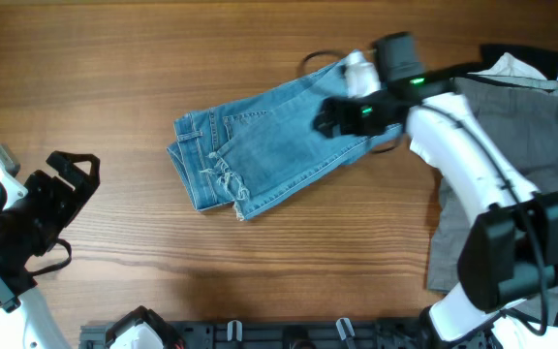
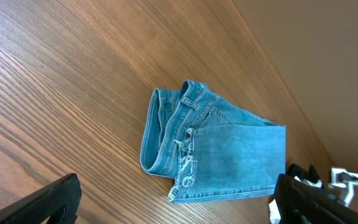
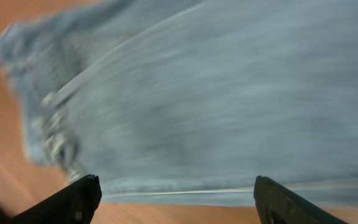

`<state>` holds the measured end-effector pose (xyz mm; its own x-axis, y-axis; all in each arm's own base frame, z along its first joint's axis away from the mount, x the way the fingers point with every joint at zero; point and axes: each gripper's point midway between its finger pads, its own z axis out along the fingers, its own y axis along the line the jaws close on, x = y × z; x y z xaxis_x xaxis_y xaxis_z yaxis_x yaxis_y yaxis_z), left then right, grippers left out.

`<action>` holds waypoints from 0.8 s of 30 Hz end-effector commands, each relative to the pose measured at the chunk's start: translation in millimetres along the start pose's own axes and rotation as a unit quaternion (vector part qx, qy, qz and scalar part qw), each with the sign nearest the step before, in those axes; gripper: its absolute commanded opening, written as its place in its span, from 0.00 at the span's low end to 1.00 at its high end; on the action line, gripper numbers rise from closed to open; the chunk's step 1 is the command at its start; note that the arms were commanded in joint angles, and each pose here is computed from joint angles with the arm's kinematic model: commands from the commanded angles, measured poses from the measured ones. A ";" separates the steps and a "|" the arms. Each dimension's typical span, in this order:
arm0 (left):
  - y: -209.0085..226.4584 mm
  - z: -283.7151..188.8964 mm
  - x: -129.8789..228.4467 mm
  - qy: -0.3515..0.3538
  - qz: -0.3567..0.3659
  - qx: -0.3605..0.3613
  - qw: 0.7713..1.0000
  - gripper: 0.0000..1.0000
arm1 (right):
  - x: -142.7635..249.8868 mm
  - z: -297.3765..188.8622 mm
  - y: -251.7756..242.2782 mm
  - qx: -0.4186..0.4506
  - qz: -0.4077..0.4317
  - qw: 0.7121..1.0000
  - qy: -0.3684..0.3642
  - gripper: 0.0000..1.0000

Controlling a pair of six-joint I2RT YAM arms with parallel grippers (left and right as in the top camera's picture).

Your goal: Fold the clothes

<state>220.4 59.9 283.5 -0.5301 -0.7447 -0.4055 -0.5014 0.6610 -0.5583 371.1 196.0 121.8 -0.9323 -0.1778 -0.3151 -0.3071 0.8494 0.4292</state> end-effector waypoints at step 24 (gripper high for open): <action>-2.4 -2.4 -1.6 -0.004 0.015 0.000 1.000 1.00 | 80.5 157.1 95.1 0.168 -0.335 0.925 0.066 0.32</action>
<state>220.3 60.4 283.2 -0.5297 -0.7446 -0.4063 -0.5034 0.6614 -0.5559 285.7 353.7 12.3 -0.5817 -0.7471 -0.3217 -0.7847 0.6195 -0.0199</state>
